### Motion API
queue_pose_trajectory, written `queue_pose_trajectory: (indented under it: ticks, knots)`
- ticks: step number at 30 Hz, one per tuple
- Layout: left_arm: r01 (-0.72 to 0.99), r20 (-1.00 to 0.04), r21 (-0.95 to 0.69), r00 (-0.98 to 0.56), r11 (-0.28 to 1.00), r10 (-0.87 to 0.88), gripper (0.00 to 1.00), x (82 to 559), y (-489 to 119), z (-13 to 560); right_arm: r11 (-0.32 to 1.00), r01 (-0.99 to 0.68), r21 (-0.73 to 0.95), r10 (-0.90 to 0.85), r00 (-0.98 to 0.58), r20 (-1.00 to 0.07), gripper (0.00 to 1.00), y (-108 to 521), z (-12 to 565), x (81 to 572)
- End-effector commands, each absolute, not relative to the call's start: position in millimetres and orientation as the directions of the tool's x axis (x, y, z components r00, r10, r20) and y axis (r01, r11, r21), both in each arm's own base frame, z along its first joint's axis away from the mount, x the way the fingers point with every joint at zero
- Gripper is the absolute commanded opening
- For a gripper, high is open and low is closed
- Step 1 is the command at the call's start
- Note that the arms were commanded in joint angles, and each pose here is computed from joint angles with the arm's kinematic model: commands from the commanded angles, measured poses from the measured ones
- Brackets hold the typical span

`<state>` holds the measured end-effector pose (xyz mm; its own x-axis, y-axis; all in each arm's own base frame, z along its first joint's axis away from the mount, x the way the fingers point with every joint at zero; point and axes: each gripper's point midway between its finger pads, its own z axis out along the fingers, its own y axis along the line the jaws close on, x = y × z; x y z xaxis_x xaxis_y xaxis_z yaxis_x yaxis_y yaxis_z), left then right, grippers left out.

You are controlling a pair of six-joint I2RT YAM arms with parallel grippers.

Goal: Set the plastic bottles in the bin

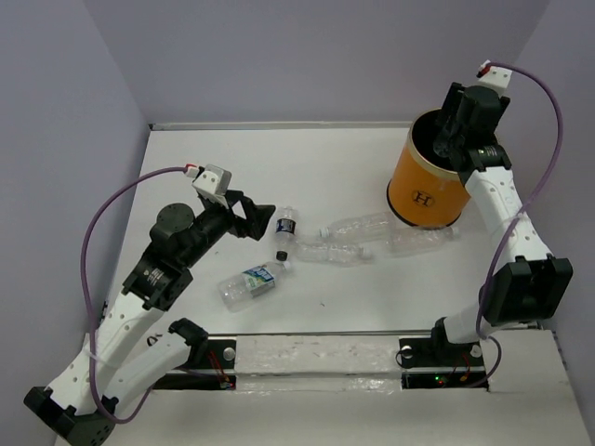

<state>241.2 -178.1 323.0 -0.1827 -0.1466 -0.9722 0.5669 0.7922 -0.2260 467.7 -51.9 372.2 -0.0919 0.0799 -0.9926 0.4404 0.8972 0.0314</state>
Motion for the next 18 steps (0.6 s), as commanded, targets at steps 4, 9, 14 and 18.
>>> queue_pose_trajectory:
  ticks: [4,9,14,18]
  knots:
    - [0.512,-0.971,-0.238,-0.120,0.825,-0.205,0.99,243.3,-162.3,341.7,0.899,0.437,0.033,0.073,-0.076,-0.994,1.00,-54.3,407.2,441.2]
    - [0.467,-0.969,-0.245,-0.103,0.849,-0.223,0.99,247.7,-150.7,344.0,0.966,0.234,0.114,0.126,-0.040,-0.991,1.00,9.6,427.4,426.9]
    - [0.369,-0.965,-0.260,-0.068,0.892,-0.253,0.99,255.5,-127.8,347.7,0.960,-0.216,0.178,0.128,-0.225,-0.966,0.98,168.1,369.6,412.6]
    - [0.263,-0.957,-0.284,-0.014,0.922,-0.290,0.99,255.5,-102.6,353.8,0.697,-0.713,0.081,-0.173,-0.276,-0.945,0.91,317.7,302.2,340.7]
